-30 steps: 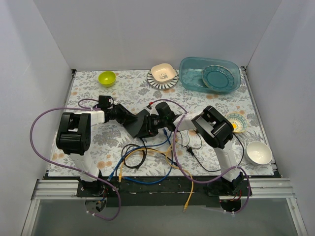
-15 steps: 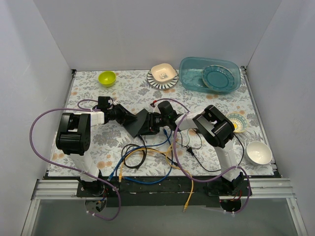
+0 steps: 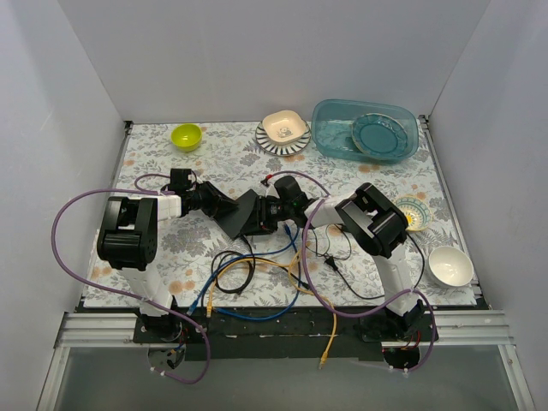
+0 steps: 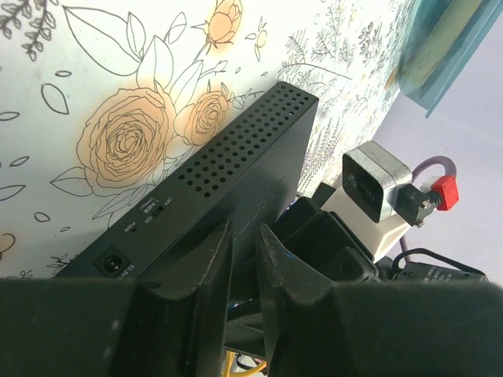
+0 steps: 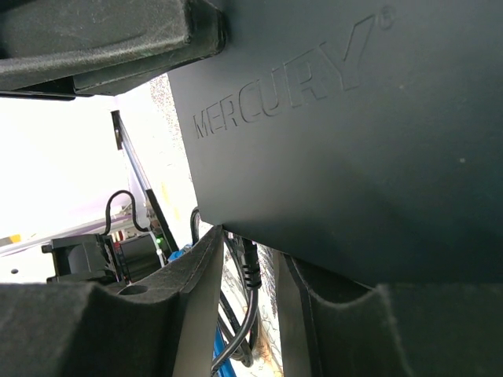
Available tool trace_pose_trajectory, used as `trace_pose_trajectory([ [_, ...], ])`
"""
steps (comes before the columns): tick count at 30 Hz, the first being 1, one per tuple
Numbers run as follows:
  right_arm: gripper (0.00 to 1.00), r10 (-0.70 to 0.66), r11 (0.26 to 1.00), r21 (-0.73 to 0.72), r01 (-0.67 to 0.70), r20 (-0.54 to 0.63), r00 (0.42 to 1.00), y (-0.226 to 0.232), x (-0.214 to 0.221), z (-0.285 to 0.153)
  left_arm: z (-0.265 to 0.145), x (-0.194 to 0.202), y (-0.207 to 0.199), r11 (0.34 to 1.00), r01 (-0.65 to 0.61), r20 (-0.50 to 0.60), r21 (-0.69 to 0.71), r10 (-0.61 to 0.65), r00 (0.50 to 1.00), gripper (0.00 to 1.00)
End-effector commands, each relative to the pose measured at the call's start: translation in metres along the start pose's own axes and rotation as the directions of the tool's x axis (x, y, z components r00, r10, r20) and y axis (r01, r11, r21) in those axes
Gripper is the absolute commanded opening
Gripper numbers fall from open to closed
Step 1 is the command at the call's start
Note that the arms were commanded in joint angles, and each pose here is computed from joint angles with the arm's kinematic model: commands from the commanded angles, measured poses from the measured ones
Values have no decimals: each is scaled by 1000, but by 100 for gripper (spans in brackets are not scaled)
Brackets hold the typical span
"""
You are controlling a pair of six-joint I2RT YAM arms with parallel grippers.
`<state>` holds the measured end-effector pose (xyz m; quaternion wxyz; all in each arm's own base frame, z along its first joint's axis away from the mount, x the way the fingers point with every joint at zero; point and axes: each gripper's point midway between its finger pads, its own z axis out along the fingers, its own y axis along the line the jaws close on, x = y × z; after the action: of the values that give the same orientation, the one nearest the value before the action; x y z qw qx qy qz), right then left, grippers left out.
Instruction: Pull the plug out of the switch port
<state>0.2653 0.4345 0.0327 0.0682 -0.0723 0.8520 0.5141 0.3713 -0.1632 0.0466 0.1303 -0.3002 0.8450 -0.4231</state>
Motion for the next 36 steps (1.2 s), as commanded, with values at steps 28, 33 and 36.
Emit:
trace_pose_trajectory([
  [28,28,139,988,76,-138,-8,990,-32,22,17,3,9,49,986,55,16,-157,-53,998,20],
  [33,10,169,983,71,-168,-12,985,-39,28,17,2,10,50,986,58,17,-159,-56,998,20],
  [36,4,162,985,60,-160,-27,986,-40,31,15,3,10,50,986,59,17,-158,-57,998,20],
])
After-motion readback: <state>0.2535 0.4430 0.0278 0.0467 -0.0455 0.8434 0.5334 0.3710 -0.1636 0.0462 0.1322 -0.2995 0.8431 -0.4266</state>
